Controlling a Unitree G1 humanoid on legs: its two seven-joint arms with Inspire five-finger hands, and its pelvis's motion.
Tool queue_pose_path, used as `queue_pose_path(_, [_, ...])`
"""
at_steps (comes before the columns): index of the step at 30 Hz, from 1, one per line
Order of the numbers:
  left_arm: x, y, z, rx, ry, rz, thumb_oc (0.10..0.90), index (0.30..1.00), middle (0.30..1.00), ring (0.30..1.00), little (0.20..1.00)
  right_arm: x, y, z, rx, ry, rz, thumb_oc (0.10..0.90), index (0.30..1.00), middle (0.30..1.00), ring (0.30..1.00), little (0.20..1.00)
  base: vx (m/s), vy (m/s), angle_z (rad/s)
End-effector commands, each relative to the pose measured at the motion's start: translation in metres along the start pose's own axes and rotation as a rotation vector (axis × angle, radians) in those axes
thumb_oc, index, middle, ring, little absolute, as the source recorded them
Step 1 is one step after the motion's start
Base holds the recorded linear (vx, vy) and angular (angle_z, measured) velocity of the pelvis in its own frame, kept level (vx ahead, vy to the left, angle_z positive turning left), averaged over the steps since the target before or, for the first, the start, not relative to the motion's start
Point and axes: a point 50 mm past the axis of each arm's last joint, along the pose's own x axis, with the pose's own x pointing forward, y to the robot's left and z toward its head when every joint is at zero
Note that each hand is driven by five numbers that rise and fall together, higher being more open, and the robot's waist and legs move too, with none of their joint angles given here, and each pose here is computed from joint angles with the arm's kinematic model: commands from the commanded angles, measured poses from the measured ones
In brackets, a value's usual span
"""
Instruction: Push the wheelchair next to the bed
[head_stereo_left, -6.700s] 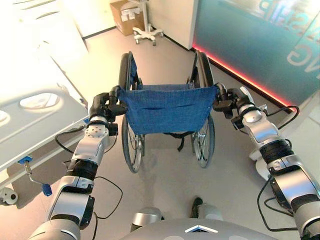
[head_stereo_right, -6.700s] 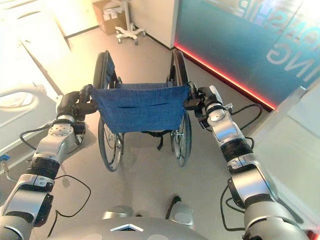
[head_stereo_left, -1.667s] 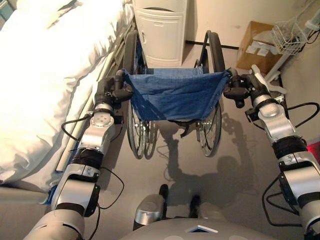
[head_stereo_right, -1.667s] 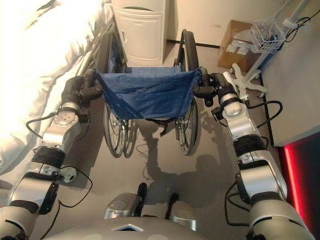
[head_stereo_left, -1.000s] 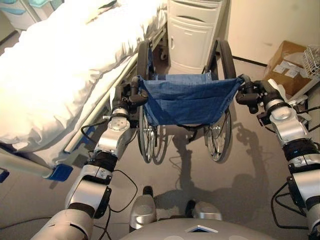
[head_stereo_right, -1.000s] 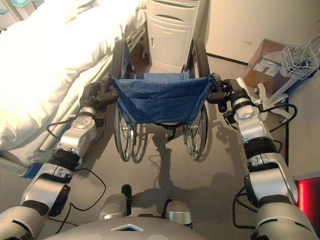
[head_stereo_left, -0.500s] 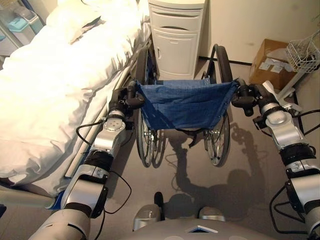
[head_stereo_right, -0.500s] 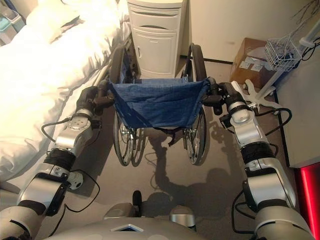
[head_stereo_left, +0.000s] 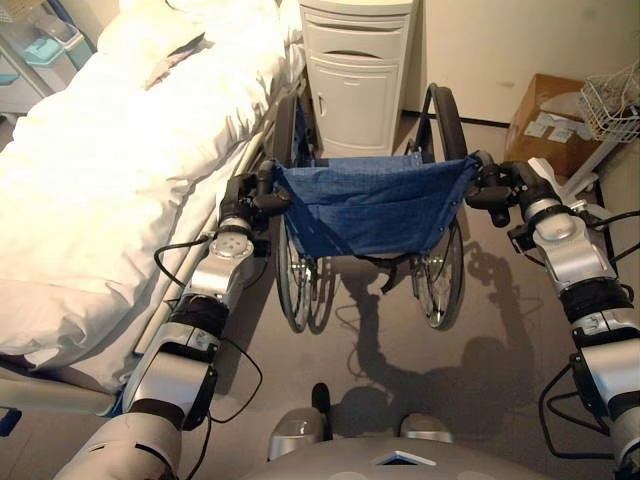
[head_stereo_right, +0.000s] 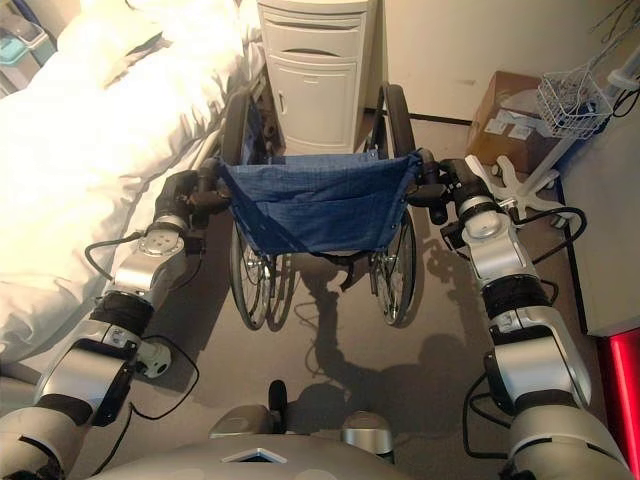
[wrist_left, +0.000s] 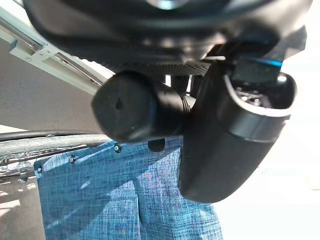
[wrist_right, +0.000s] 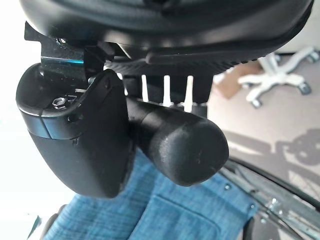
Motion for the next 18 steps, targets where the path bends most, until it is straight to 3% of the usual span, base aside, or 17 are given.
queue_pose_path(1, [0.008,0.06,0.023,0.195,-0.104,0.139,0.4,0.3,0.3,0.3,0.3,0.0,0.017,-0.006,-0.2,0.0,0.121,0.4,0.3,0.3,0.3,0.3,0.08,0.021,0.0])
queue_pose_path(2, [0.007,0.061,0.021,0.196,-0.103,0.136,0.416,0.324,0.324,0.324,0.324,-0.001,0.02,-0.009,-0.197,0.009,0.131,0.4,0.3,0.3,0.3,0.3,0.06,0.02,0.0])
queue_pose_path(3, [0.007,0.061,0.021,0.195,-0.104,0.137,0.507,0.46,0.46,0.46,0.46,-0.001,0.02,-0.01,-0.197,0.012,0.133,0.4,0.3,0.3,0.3,0.3,0.09,0.024,0.0])
queue_pose_path(4, [0.007,0.062,0.022,0.193,-0.114,0.138,0.8,0.9,0.9,0.9,0.9,-0.002,0.022,-0.014,-0.196,0.024,0.135,0.4,0.3,0.3,0.3,0.3,0.07,0.015,0.0])
queue_pose_path(5, [0.006,0.062,0.023,0.193,-0.132,0.126,0.8,0.9,0.9,0.9,0.9,-0.003,0.023,-0.016,-0.191,0.032,0.128,0.8,0.9,0.9,0.9,0.9,0.08,0.014,0.0])
queue_pose_path(18, [-0.003,0.055,0.024,0.159,-0.236,0.158,0.8,0.9,0.9,0.9,0.9,-0.009,0.032,-0.021,-0.125,0.007,0.062,0.8,0.9,0.9,0.9,0.9,0.03,-0.004,-0.01])
